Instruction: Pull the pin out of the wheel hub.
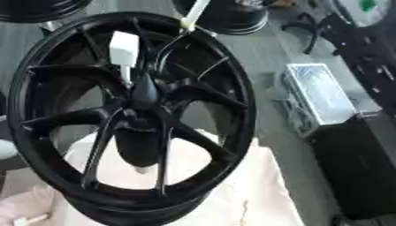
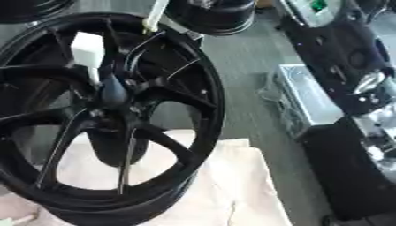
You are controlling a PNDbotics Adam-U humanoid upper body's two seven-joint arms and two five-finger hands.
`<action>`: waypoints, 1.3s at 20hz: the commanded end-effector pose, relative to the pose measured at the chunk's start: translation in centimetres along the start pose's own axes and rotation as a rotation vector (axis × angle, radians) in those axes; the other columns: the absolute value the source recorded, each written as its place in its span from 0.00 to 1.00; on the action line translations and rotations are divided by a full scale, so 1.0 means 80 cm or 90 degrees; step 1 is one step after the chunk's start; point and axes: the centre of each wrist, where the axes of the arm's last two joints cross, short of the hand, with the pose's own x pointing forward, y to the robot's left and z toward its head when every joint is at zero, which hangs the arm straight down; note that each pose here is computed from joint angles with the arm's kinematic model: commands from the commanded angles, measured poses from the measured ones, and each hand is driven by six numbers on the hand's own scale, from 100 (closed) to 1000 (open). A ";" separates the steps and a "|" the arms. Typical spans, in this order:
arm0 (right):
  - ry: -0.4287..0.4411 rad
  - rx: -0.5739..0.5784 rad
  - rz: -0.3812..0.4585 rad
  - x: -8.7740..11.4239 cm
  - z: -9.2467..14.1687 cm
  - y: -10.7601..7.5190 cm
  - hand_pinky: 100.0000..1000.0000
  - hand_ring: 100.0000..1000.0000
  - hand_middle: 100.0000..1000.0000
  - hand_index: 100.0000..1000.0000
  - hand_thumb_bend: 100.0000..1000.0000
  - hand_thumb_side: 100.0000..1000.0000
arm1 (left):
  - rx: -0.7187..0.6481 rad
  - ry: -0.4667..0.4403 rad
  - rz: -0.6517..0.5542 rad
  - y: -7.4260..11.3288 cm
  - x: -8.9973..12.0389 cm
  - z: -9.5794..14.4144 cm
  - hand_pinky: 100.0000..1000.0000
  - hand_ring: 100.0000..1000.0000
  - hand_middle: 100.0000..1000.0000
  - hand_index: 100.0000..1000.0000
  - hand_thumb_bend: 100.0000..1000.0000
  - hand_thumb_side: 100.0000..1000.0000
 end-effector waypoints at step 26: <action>0.287 -0.345 0.248 -0.067 0.253 0.192 0.69 0.77 0.76 0.91 0.17 0.17 | -0.049 -0.079 0.060 -0.034 0.041 -0.024 0.84 0.70 0.65 0.80 0.04 0.83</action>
